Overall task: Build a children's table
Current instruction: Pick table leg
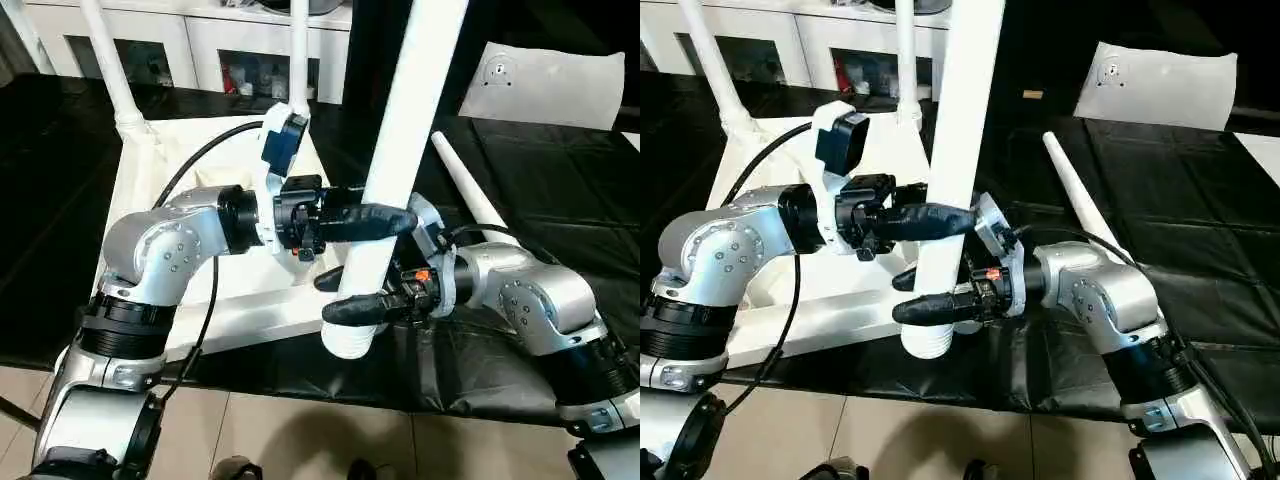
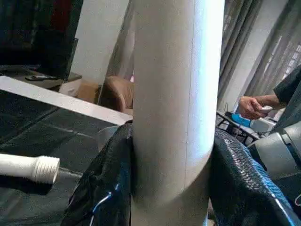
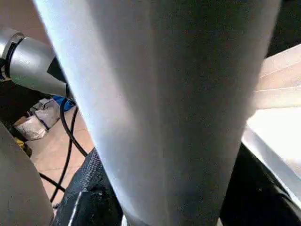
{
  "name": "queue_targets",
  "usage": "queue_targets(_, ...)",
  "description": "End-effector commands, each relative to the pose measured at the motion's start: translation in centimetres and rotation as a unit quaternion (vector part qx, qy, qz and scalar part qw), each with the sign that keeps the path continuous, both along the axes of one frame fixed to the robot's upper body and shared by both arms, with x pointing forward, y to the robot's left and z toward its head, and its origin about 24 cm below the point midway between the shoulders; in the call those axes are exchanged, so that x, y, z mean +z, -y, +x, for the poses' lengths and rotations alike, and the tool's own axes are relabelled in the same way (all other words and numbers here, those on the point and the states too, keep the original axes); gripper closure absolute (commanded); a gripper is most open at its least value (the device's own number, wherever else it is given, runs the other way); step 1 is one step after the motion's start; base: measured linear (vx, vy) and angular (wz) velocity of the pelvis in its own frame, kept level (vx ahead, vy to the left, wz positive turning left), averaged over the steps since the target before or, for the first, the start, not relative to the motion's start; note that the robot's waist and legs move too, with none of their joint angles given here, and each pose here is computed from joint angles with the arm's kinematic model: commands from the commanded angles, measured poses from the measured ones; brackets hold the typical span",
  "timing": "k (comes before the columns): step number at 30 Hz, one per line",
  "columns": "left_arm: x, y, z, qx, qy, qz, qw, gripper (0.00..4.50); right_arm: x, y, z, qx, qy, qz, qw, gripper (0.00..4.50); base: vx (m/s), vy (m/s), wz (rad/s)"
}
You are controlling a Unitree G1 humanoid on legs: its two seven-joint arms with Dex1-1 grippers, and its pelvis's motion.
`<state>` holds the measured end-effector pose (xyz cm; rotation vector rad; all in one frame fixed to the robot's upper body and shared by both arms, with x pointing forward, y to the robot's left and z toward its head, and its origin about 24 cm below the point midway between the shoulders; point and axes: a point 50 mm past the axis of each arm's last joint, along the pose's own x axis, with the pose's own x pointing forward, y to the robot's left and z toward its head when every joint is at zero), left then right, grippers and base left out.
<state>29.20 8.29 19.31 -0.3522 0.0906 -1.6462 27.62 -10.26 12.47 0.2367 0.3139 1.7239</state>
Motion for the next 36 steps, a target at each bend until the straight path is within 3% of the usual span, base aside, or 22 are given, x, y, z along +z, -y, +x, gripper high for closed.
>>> queue_targets(1,0.3,0.6,-0.5,-0.023,0.025,0.016,0.999,2.66,0.2,0.1,-0.2,0.004,0.002,0.002,1.0,2.48,0.0,0.0,0.0)
queue_targets(7,0.7,0.9,-0.5,-0.007,0.032,0.008,0.999,2.66,0.0,0.0,-0.3,0.001,-0.001,0.001,1.0,2.5,0.0,0.0,0.0)
queue_targets(8,1.0,0.9,-0.8,-0.015,0.031,0.0,0.999,2.1,-0.1,0.0,-0.3,0.0,-0.001,0.001,1.0,2.5,0.0,0.0,0.0)
queue_targets(9,1.2,1.1,-1.2,-0.029,0.038,-0.004,0.999,1.96,-0.2,0.0,-0.3,-0.002,-0.002,0.001,1.0,2.5,0.0,0.0,0.0)
queue_targets(11,1.3,1.2,-1.4,-0.032,0.038,-0.008,0.999,1.96,-0.2,0.0,-0.3,-0.003,-0.002,0.001,1.0,2.5,0.0,0.0,0.0)
queue_targets(14,1.6,1.5,-1.7,-0.029,0.02,-0.042,0.998,1.53,-0.4,-0.1,-0.4,-0.014,-0.001,0.0,1.0,2.53,0.0,0.0,0.0)
queue_targets(20,0.9,2.7,-0.9,0.078,0.026,-0.046,0.996,1.11,-0.8,-0.3,-0.6,-0.04,-0.015,0.011,0.999,2.54,0.0,0.0,0.0)
queue_targets(22,1.3,3.0,0.0,0.155,0.027,-0.08,0.984,0.99,-0.8,-0.5,-0.5,-0.07,-0.013,0.029,0.997,2.56,0.0,0.0,0.0)
queue_targets(28,2.7,2.2,0.6,0.23,-0.029,-0.203,0.951,0.6,-0.7,-1.1,-0.2,-0.141,-0.038,0.071,0.987,2.57,0.0,0.0,0.0)
queue_targets(32,2.9,1.7,0.6,0.254,-0.05,-0.227,0.939,0.23,-0.7,-1.1,-0.2,-0.173,-0.045,0.091,0.98,2.57,0.0,0.0,0.0)
queue_targets(33,2.9,1.2,0.9,0.285,-0.055,-0.233,0.928,0.21,-1.0,-0.9,0.0,-0.207,-0.042,0.095,0.973,2.57,0.0,0.0,0.0)
queue_targets(36,2.9,0.0,1.1,0.316,-0.061,-0.244,0.915,0.02,-1.3,-0.5,0.5,-0.263,-0.035,0.099,0.959,2.57,0.0,0.0,0.0)
